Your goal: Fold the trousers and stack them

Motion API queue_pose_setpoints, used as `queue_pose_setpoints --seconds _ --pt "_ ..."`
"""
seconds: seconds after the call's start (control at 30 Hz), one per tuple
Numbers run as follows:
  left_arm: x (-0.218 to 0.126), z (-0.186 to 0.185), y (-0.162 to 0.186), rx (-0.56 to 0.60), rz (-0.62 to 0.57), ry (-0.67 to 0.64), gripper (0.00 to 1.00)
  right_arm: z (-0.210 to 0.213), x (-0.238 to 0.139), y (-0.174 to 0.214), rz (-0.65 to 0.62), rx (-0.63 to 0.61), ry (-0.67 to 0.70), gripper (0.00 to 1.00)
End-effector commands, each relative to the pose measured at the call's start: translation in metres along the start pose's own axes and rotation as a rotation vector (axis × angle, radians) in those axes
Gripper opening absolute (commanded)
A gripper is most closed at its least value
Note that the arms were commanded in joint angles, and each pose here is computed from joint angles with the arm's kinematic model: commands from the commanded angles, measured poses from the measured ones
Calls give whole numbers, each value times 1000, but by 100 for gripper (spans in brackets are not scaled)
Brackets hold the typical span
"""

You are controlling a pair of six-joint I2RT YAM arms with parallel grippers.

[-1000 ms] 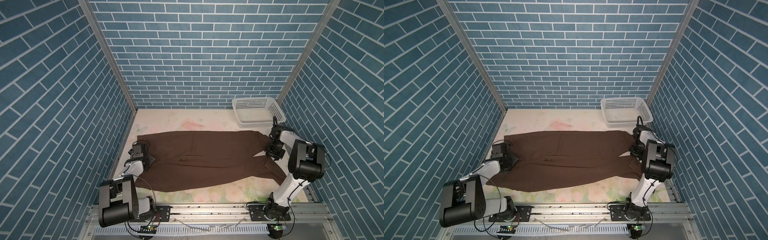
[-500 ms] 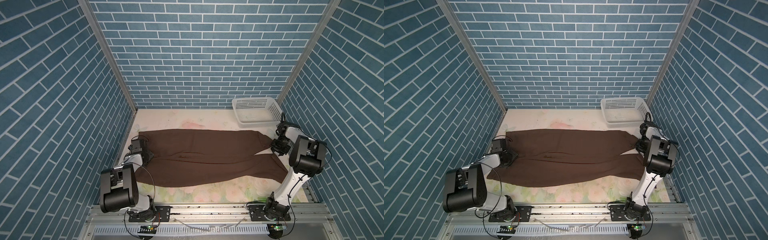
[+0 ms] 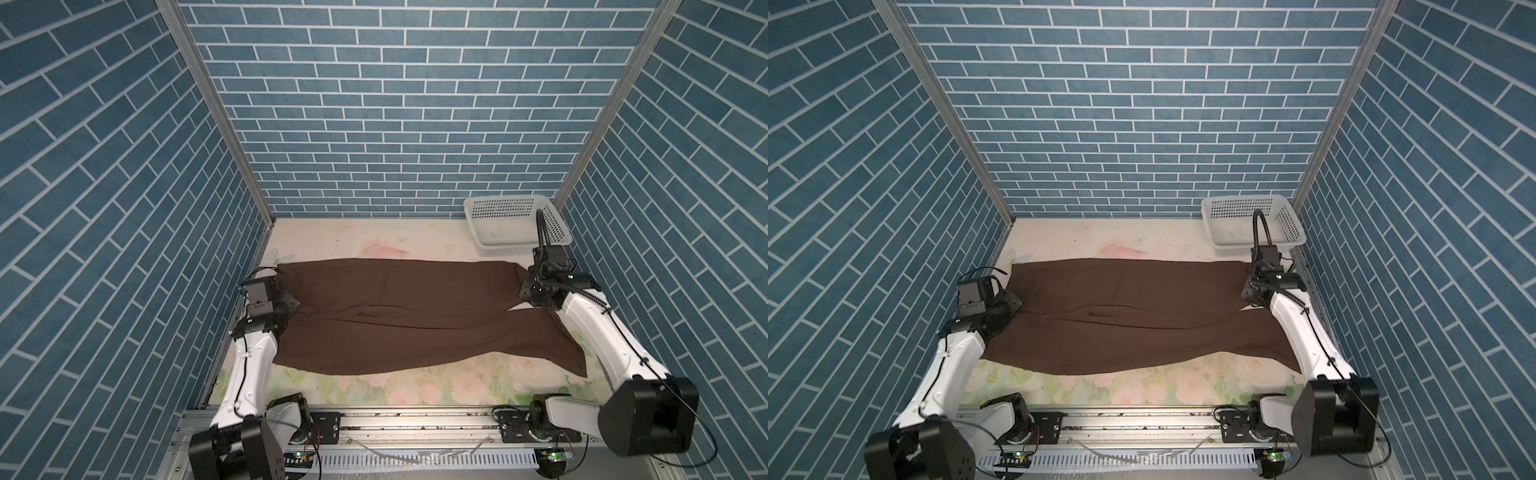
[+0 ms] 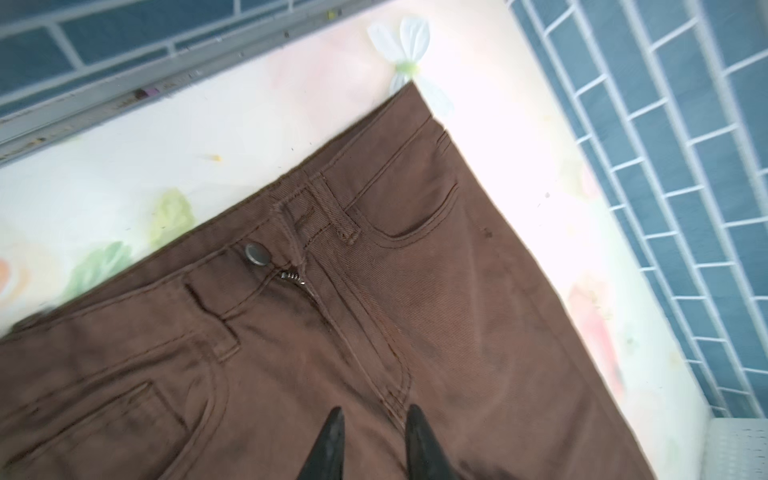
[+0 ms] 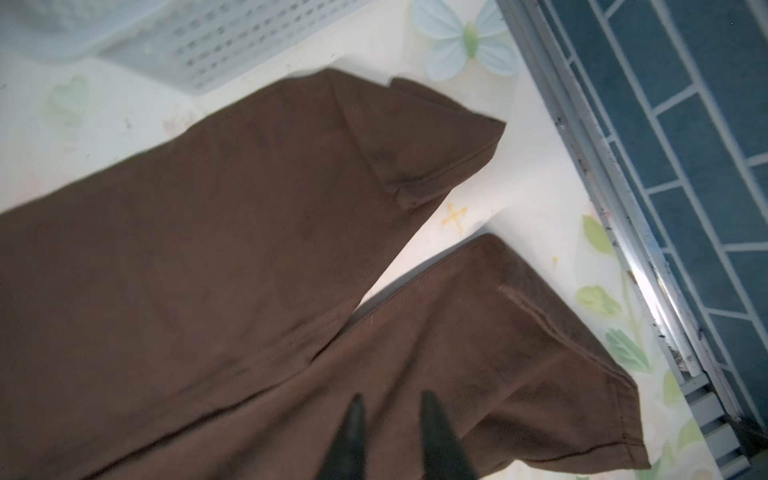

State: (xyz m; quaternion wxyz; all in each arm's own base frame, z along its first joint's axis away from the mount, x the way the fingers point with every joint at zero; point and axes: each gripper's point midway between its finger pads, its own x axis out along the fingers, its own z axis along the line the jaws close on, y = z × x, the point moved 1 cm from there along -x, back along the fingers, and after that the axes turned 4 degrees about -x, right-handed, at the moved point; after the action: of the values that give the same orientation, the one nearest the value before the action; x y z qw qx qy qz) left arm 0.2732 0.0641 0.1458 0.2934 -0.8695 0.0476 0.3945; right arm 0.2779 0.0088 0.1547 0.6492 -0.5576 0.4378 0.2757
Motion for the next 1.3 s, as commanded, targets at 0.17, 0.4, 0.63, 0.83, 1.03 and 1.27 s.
queue_pose_setpoints --seconds 0.17,0.4,0.63,0.83,1.03,1.27 --pt "-10 59 67 -59 158 -106 0 13 23 135 352 -64 -31 0" --pt "3 86 89 -84 182 -164 19 15 35 151 377 -87 -17 31" --pt "23 91 97 -80 234 -194 8 13 43 150 367 -96 6 49" --pt "33 95 102 -70 257 -204 6 20 55 143 350 -88 6 55" --pt "36 97 102 -63 255 -216 6 34 73 139 382 -110 -6 56" --pt "42 98 100 -58 249 -232 2 27 75 139 380 -128 38 19"
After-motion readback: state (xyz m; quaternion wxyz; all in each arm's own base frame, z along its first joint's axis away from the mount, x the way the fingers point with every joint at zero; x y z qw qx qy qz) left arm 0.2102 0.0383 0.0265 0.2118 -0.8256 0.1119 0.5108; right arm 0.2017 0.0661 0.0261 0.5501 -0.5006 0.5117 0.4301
